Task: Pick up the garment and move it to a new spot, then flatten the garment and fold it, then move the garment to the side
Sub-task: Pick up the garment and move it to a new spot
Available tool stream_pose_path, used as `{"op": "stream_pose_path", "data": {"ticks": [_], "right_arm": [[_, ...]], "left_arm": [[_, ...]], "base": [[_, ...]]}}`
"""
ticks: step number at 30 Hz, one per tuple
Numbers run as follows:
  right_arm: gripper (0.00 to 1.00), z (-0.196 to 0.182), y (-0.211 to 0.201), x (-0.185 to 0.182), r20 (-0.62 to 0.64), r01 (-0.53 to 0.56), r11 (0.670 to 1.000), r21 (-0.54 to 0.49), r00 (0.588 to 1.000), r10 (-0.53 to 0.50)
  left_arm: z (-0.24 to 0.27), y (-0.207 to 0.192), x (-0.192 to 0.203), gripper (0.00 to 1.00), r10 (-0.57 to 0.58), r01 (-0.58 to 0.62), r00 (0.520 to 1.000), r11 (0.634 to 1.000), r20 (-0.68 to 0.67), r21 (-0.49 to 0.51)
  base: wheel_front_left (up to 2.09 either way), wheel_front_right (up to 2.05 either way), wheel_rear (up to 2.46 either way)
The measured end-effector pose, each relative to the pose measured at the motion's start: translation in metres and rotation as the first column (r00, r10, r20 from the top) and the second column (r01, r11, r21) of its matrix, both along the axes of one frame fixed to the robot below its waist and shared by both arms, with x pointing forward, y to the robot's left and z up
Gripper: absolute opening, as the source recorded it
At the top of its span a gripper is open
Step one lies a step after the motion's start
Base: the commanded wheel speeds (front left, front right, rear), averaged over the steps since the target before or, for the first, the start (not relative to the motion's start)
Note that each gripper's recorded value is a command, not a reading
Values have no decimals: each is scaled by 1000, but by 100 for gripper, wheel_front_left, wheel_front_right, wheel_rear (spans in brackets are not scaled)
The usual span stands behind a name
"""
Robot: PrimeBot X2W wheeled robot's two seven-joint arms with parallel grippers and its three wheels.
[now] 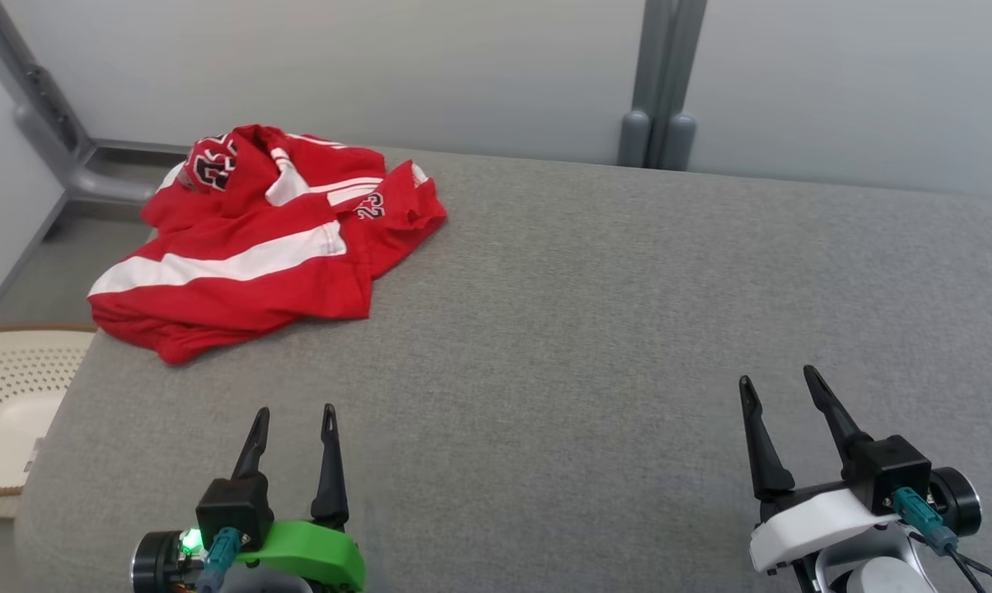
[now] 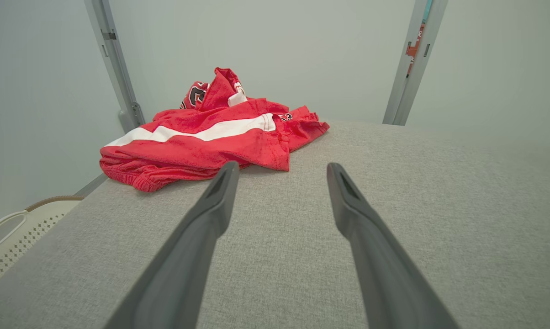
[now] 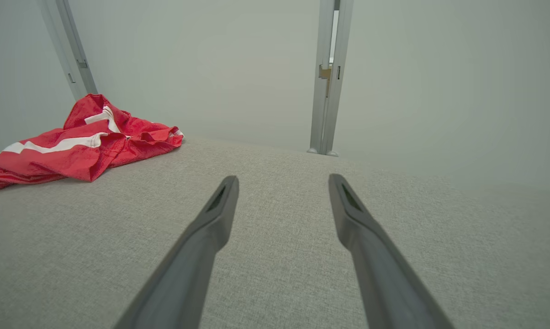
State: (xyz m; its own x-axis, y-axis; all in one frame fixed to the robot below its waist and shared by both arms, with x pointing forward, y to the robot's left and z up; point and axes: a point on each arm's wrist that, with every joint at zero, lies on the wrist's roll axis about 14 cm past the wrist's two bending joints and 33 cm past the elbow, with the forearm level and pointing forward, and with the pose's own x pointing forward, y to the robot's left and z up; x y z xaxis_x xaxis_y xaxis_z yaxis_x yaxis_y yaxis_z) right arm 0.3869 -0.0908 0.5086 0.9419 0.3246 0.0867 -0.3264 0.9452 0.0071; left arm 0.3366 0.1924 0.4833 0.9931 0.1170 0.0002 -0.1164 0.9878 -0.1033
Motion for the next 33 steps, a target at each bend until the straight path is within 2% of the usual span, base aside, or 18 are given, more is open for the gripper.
{"op": "stream_pose_path", "data": {"ticks": [5,12,18,24,29,33], "right_arm": [[100,1,36,7,0,-102,995,7,995,102],[100,3,88,11,5,-241,970,17,970,241],[100,2,115,9,0,-314,949,16,950,314],[100,3,122,7,3,-334,942,15,942,334],[100,3,113,11,4,-308,951,16,951,308],[100,3,103,15,11,-281,960,17,960,281]], "left_arm": [[1,32,-17,100,103,-103,995,995,3,1],[3,71,-48,100,241,-241,970,971,8,-2],[3,90,-68,100,316,-316,949,949,10,-10],[4,93,-73,100,330,-330,944,944,15,-14],[4,94,-69,100,330,-329,944,944,15,-25],[9,112,-68,100,365,-365,931,931,25,-7]], "base": [[0,0,0],[0,0,0],[0,0,0],[0,0,0],[0,0,0],[0,0,0]]}}
